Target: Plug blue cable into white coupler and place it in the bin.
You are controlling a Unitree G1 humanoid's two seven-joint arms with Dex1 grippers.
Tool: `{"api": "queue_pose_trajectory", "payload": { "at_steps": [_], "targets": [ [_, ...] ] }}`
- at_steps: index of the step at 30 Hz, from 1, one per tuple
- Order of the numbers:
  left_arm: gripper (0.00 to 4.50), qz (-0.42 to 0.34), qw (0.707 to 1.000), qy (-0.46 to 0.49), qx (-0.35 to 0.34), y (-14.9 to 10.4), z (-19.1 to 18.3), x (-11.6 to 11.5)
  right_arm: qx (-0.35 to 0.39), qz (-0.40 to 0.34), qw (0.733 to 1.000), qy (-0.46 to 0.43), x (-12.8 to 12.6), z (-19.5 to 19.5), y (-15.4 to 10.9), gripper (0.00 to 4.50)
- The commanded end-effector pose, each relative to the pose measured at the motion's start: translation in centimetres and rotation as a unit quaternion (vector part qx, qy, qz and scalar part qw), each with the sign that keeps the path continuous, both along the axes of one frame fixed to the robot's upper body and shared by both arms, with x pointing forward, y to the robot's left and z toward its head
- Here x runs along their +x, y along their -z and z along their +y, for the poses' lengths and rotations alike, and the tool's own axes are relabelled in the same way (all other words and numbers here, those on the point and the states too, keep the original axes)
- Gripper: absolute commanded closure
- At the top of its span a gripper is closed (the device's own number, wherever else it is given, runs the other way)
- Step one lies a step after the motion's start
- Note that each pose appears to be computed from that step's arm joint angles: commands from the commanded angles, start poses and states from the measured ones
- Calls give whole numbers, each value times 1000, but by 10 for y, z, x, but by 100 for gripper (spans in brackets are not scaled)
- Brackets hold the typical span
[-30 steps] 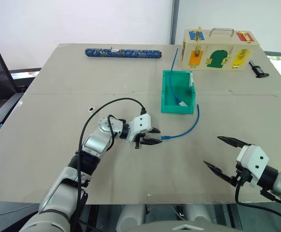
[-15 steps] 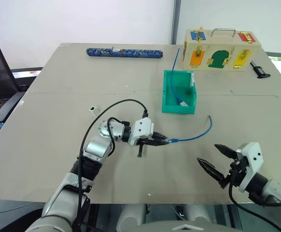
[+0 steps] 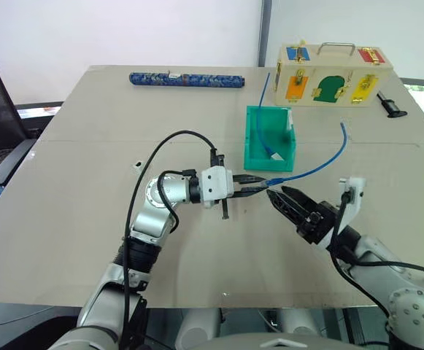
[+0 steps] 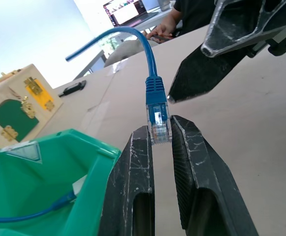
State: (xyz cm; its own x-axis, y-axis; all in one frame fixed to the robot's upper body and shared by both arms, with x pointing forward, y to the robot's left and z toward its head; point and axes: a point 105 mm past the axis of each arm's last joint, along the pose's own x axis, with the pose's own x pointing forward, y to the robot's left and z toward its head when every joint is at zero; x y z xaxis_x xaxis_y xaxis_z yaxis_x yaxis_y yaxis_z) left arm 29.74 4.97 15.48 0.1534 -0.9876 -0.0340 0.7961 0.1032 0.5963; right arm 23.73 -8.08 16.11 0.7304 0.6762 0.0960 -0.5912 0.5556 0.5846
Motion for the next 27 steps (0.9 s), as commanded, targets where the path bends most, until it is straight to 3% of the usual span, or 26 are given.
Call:
{"api": "queue_pose_trajectory", "payload": {
  "at_steps": [1, 3, 12, 16, 22, 23, 24, 27],
  "targets": [
    [450, -32, 999, 2, -17, -13, -1, -4, 18, -5, 1000, -7, 1, 4, -8, 191],
    [450, -30, 999, 4, -18, -12, -1, -5, 18, -3, 1000, -5, 4, 4, -8, 245],
    [450, -26, 1000, 6, -15, -9, 0, -10, 37, -2, 999, 7, 12, 0, -13, 245],
    [450, -26, 1000, 6, -14, -9, 0, -10, 36, -1, 999, -2, 11, 2, -13, 380],
    [450, -28, 1000, 6, -13, -9, 1, -11, 25, 3, 1000, -12, 10, 5, -10, 380],
    [450, -28, 1000, 4, -13, -9, 1, -11, 24, 4, 1000, -12, 11, 5, -10, 430],
    [450, -28, 999, 4, -14, -9, 1, -11, 23, 4, 1000, -13, 11, 5, -10, 448],
    [450, -30, 999, 3, -14, -9, 1, -11, 18, 7, 1000, -15, 11, 5, -8, 448]
  ]
}}
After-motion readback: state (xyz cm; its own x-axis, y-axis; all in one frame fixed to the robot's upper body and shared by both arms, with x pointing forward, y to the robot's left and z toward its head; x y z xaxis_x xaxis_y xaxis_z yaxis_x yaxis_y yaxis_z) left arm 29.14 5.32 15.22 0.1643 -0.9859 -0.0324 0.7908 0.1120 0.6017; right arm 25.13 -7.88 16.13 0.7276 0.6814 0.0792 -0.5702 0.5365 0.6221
